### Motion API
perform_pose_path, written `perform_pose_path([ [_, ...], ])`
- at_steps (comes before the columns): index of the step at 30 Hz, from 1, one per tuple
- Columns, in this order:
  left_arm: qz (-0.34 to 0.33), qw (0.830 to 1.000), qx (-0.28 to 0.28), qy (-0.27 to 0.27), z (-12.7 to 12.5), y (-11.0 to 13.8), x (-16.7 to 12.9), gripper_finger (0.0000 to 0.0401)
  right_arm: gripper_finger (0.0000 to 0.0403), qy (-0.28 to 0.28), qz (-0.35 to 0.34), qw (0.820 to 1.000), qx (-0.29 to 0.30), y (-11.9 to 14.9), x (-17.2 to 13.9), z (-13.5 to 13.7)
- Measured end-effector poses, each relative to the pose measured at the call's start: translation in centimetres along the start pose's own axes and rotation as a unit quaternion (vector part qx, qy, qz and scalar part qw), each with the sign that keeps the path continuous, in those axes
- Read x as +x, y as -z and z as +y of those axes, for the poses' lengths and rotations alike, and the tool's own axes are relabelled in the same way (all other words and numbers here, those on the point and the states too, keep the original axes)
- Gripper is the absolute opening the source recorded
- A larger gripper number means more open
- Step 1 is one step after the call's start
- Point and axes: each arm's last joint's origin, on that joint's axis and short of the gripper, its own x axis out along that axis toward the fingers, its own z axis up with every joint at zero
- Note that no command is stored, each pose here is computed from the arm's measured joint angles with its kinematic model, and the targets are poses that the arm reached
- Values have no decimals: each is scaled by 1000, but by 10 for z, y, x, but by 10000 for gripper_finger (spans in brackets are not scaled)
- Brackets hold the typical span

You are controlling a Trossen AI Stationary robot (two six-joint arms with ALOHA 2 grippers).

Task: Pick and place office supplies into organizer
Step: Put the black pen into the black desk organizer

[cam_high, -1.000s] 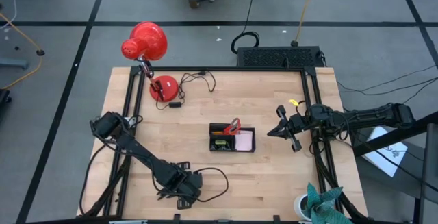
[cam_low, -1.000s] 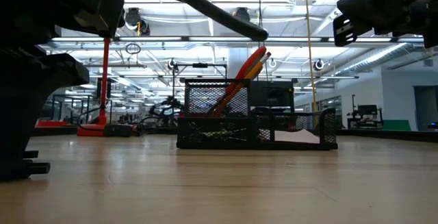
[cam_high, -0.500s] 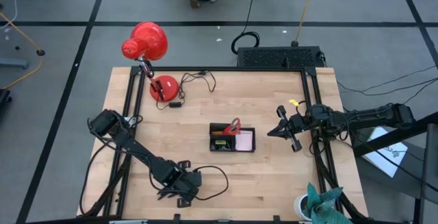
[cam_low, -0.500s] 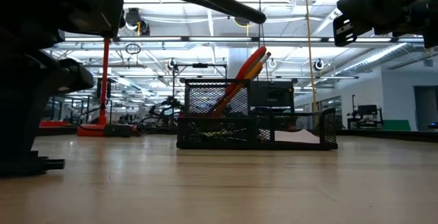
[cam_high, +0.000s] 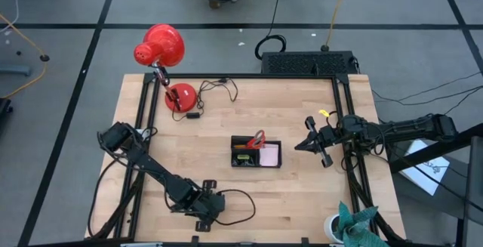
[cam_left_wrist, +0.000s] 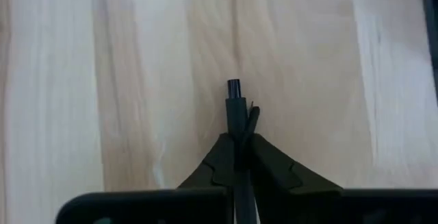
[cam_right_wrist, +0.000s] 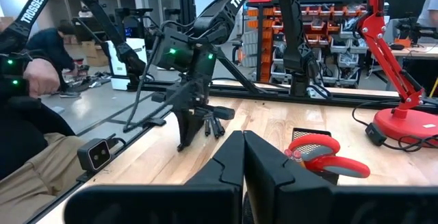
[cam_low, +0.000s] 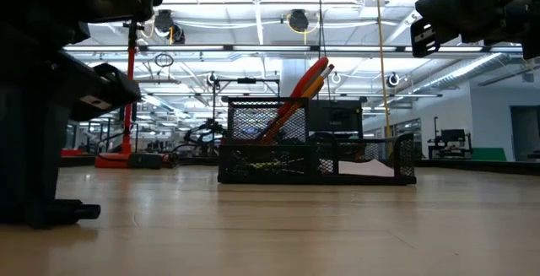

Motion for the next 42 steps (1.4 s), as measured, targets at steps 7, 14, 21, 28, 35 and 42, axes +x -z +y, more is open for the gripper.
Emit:
perform_pose_path([
  [7,-35,998,37,-24,-1,-10,-5,8,0,0,0,1000,0,0,0,0],
  [14,-98,987,70,-105,11,-26,-24,20,0,0,0,1000,1,0,0,0],
  [21,-188,957,88,-204,23,-43,-68,10,0,0,3,1000,3,1,1,0],
  [28,-287,895,101,-325,41,-67,-114,11,0,0,3,1000,2,1,1,0],
  [35,-361,874,135,-294,76,-101,-125,14,0,-1,2,1000,1,1,1,0],
  [42,-450,852,120,-238,130,-94,-107,7,0,-1,2,1000,8,1,1,0],
])
